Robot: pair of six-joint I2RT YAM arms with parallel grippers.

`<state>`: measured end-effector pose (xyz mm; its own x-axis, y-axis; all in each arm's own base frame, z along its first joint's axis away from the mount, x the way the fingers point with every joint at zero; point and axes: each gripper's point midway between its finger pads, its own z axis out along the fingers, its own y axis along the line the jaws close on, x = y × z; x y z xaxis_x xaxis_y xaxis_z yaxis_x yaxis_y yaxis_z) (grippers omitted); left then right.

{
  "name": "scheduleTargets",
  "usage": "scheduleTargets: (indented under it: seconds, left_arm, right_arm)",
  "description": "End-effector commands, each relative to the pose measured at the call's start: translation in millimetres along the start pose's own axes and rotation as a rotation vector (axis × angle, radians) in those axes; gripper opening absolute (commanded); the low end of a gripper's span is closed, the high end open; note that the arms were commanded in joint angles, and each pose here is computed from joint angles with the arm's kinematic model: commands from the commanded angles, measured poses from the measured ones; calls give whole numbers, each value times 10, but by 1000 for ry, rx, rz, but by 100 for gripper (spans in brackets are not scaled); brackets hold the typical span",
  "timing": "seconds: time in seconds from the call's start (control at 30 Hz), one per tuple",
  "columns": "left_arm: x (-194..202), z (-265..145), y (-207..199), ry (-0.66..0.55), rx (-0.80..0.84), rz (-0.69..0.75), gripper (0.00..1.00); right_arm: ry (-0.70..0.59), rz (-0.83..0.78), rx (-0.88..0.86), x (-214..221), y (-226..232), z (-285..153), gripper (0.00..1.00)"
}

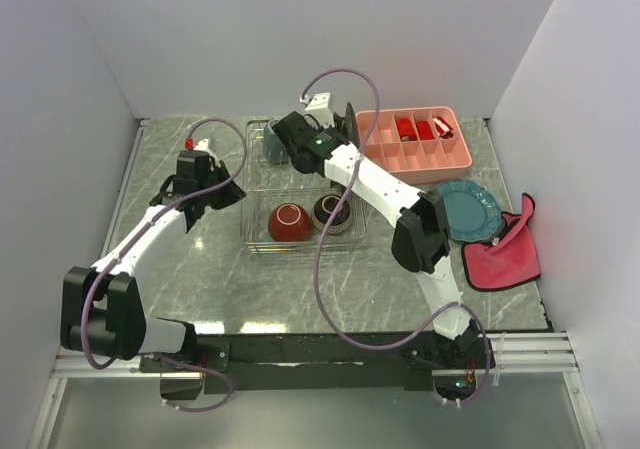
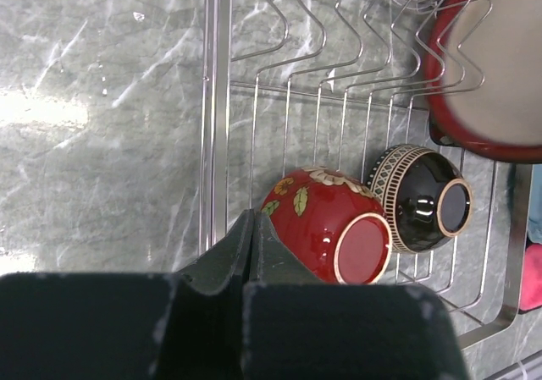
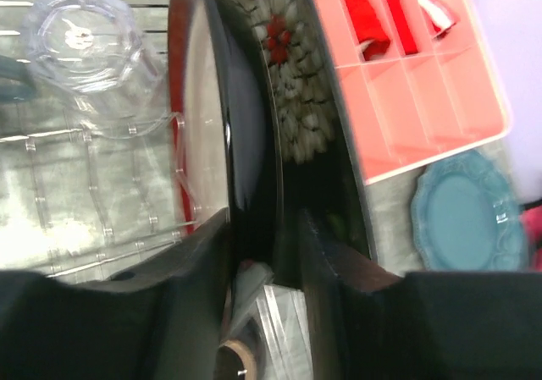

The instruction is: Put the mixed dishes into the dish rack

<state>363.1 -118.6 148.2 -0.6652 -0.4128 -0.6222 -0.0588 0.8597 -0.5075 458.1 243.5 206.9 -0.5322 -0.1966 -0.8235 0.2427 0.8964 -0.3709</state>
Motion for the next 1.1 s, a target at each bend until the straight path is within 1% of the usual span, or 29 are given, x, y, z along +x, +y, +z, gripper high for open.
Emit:
scheduleTargets:
  seconds: [0.0, 0.03, 0.13, 0.2, 0.37, 0.47, 0.5, 0.53, 0.57, 0.6, 0.63, 0.67, 0.7, 0.73, 0.77, 0.8, 0.83, 0.87, 0.9, 0.93, 0.97, 1.0, 1.03, 1.07]
  left_arm:
    - [-222, -23, -207, -43, 67, -1, 1]
    - [-223, -19, -217, -40, 71, -2, 1]
    - [-258, -23, -248, -48, 81, 2, 1]
    - [-264, -32, -253, -50, 83, 2, 1]
    - [-281, -70, -263, -63, 89, 7, 1]
    - [-307, -104, -263, -78, 83, 17, 1]
    - [-338, -128, -275, -89, 85, 24, 1]
    - [-372, -146, -285, -100, 88, 36, 1]
    - [-396, -168, -305, -109, 97, 67, 7]
    - [-437, -213, -343, -122, 110, 83, 12]
    - [-494, -256, -384, -140, 122, 109, 17]
    - [-517, -298, -448, -146, 150, 125, 34]
    - [-558, -353, -498, -164, 169, 143, 42]
    - [-601, -394, -540, -177, 182, 158, 47]
    - [-608, -427, -593, -176, 206, 165, 53]
    - [-622, -465, -627, -182, 220, 176, 55]
    - [-635, -492, -666, -185, 235, 194, 56]
    - [-644, -508, -674, -184, 237, 193, 59]
    - [-631, -525, -680, -176, 235, 192, 62]
    - [-637, -541, -690, -177, 240, 205, 67]
    - [-634, -548, -701, -177, 247, 214, 69]
    - [-634, -569, -719, -178, 256, 226, 71]
    - [-628, -573, -709, -176, 253, 241, 73]
    - [-630, -583, -703, -177, 249, 247, 74]
  right_arm:
    - [-76, 70, 46, -402, -468, -146, 48]
    - [-81, 61, 43, -425, -495, -165, 52]
    - [-104, 68, 38, -517, -600, -256, 57]
    - [-123, 85, 30, -584, -668, -319, 57]
    - [-164, 66, 10, -704, -723, -500, 60]
    - [-216, 83, -17, -923, -816, -632, 61]
    - [-232, 101, -39, -1008, -887, -696, 65]
    - [-241, 90, -57, -1063, -934, -731, 77]
    - [-240, 92, -68, -1102, -1023, -687, 81]
    - [-252, 96, -144, -1170, -1078, -759, 82]
    - [-246, 82, -145, -1157, -1189, -726, 81]
    - [-217, 53, -148, -1025, -1241, -641, 81]
    - [-212, 80, -132, -1030, -1550, -586, 81]
    - [-197, 71, -181, -963, -1580, -542, 79]
    - [-147, 41, -177, -744, -1641, -420, 78]
    - [-119, 72, -130, -670, -2003, -291, 78]
    - [-89, 70, -195, -564, -2003, -250, 78]
    - [-23, 10, -192, -293, -2085, -128, 78]
    - [-9, 5, -207, -189, -2198, -127, 78]
    - [26, -63, -204, -17, -2375, -16, 78]
    - [86, -152, -253, 345, -2281, 71, 79]
    - [77, -270, -245, 476, -2377, 78, 82]
    - [157, -375, -242, 976, -2349, 181, 84]
    - [109, -398, -185, 984, -2438, 224, 86]
